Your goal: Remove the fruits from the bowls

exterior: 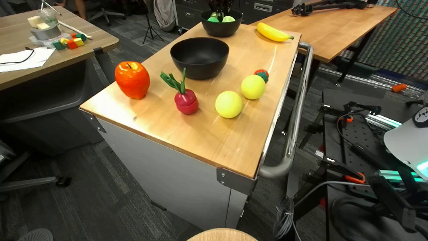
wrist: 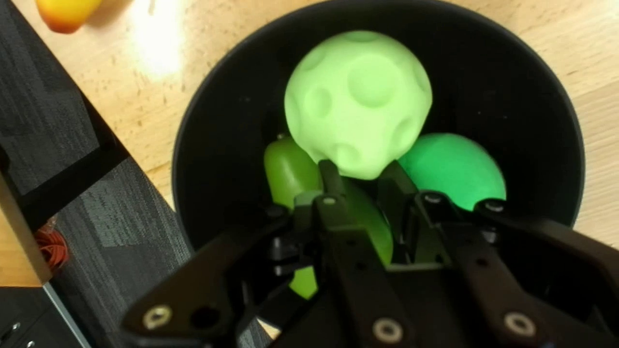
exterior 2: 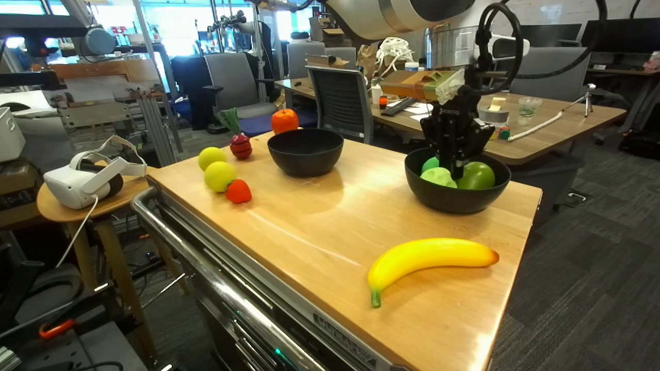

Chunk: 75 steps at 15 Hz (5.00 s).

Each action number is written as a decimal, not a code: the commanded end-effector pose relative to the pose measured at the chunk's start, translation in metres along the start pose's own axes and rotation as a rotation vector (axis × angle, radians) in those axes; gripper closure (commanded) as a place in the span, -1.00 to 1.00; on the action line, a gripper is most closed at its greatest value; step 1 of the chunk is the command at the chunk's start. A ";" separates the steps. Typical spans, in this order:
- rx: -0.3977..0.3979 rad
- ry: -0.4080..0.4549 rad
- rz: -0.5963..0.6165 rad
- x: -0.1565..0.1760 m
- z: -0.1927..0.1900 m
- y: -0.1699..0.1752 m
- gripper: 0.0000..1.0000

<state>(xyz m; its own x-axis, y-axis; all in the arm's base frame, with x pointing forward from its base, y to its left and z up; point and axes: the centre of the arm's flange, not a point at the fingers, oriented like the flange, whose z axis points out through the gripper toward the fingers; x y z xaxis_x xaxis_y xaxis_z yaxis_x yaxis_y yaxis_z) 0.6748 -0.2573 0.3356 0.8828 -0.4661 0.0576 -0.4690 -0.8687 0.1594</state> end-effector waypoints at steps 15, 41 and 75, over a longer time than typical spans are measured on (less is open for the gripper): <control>0.198 -0.138 0.020 -0.013 0.005 0.006 -0.89; 0.203 -0.157 -0.080 -0.162 -0.067 -0.051 0.89; 0.206 0.220 0.372 -0.018 -0.013 -0.019 -1.00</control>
<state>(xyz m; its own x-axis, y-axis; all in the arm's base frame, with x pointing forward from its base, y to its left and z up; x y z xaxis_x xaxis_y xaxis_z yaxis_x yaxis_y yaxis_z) 0.6484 -0.2211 0.3503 0.6585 -0.6969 0.2841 -0.7051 -0.7033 -0.0909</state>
